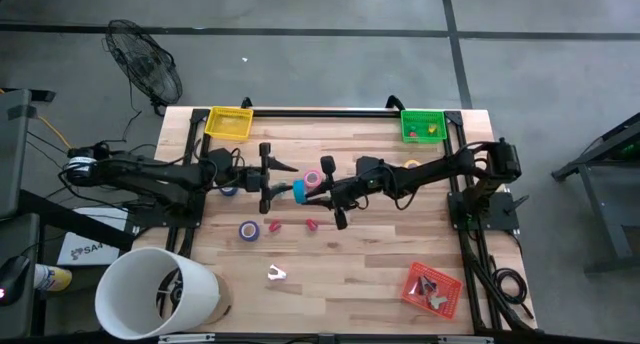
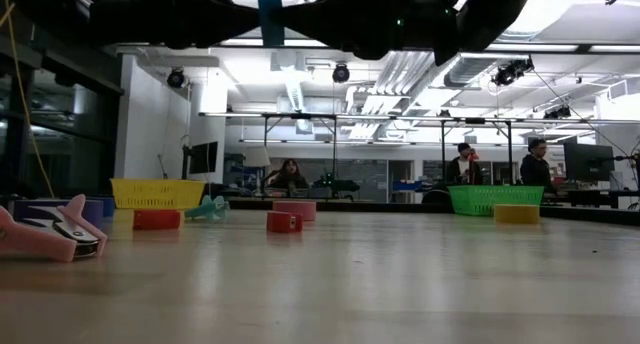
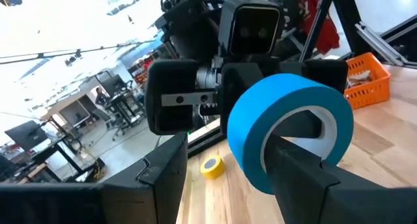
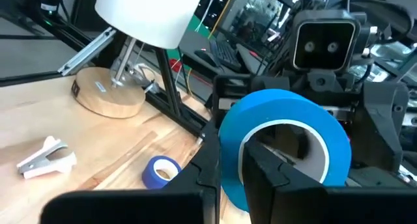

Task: Pick and place Stapler, Stapler remover, tape
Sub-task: Put the light blue tape into the yellow bin

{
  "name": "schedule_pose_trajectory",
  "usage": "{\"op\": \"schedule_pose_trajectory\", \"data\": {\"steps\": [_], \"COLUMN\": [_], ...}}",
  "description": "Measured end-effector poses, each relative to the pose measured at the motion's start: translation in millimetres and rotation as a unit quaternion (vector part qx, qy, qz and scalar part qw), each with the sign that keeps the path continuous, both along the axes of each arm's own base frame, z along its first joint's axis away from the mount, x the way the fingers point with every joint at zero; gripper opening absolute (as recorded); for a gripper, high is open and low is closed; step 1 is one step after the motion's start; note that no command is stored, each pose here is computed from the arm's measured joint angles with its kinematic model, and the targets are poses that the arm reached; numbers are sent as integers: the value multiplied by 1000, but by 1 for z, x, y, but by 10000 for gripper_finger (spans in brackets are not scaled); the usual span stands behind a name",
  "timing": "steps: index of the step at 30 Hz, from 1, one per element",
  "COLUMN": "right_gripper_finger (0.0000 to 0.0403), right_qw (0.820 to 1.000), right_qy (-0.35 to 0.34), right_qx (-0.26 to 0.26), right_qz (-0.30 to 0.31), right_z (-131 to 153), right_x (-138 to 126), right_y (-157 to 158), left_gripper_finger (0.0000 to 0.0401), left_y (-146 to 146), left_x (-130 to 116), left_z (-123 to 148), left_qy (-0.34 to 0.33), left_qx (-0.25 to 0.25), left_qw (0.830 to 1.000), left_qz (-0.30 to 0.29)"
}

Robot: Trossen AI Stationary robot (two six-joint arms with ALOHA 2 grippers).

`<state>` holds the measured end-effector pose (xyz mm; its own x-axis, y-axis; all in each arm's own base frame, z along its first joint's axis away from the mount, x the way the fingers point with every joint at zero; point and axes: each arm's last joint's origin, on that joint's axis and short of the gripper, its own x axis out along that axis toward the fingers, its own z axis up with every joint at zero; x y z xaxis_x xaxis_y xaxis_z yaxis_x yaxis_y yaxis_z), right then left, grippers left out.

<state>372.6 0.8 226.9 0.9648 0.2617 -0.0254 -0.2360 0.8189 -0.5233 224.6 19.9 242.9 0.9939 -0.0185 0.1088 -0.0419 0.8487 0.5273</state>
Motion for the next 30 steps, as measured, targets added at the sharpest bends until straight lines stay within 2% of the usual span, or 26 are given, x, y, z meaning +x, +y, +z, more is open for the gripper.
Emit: {"op": "schedule_pose_trajectory", "data": {"steps": [7,10,21,27,30], "right_gripper_finger": [27,27,27,34,81], "right_qw": [1000,1000,1000,1000,999], "right_qy": [7,5,1,5,11], "right_qx": [0,0,-1,7,32], "right_qz": [-2,-12,-21,-25,-34], "right_z": [-1,-1,0,0,0], "right_x": [0,0,0,0,0], "right_y": [0,-1,-1,-1,-1], "left_gripper_finger": [192,177,27,27,27], "left_y": [1,1,0,0,0], "left_x": [2,2,2,2,2], "left_z": [0,0,0,0,-1], "left_qy": [-7,-8,-8,-7,-5], "left_qx": [1,2,21,25,28], "left_qw": [1000,1000,1000,1000,1000], "left_qz": [8,10,3,2,4]}}
